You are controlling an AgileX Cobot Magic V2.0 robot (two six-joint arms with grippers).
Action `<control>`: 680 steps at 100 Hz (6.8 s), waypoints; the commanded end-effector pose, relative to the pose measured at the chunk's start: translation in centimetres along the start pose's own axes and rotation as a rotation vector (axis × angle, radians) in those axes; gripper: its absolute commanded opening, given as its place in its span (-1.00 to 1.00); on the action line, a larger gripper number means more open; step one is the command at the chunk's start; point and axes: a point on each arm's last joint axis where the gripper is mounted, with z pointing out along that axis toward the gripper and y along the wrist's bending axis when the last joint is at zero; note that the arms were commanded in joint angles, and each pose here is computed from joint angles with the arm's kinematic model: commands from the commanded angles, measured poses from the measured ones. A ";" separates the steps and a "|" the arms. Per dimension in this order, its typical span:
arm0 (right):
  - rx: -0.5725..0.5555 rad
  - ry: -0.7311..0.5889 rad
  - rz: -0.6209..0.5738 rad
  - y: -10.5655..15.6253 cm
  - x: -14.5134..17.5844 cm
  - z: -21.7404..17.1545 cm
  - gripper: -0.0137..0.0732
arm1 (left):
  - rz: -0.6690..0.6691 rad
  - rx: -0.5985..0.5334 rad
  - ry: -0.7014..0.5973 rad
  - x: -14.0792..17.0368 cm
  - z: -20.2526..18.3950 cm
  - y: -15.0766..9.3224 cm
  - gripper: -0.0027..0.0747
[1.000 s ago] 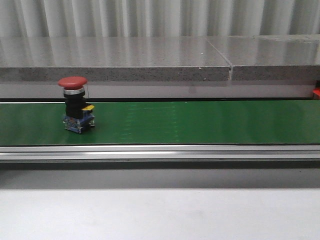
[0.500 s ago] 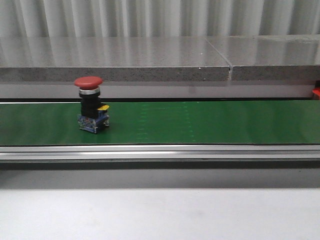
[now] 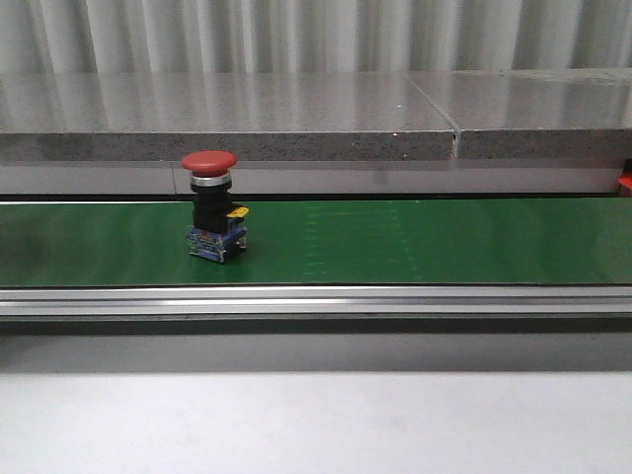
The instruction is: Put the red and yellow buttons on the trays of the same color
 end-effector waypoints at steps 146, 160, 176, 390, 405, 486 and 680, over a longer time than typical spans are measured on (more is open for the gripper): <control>0.001 -0.106 -0.018 0.0 -1.7 -0.7 -0.90 | 0.029 0.044 -0.789 23.9 -14.7 -1.1 -0.25; 0.001 -0.106 -0.018 0.0 -1.7 -0.7 -0.90 | 0.029 0.044 -0.789 23.9 -14.7 -1.1 -0.86; 0.001 -0.106 -0.018 0.0 -1.7 -0.7 -0.90 | 0.029 0.044 -0.789 23.9 -14.7 -1.1 -0.99; -0.269 0.482 -0.293 10.3 -4.3 13.1 0.72 | 0.029 0.044 -0.789 23.9 -14.7 -1.1 -0.99; -0.272 0.468 -0.288 10.7 -4.5 14.1 0.72 | 0.029 0.044 -0.789 23.9 -14.7 -1.1 -0.99; -0.120 0.464 -0.163 5.0 -10.4 13.6 -0.32 | 0.029 0.044 -0.789 23.9 -14.7 -1.1 -0.99; 0.412 0.544 0.499 -27.0 -0.8 24.3 -0.13 | 0.029 0.044 -0.787 23.8 -14.7 -1.1 -0.99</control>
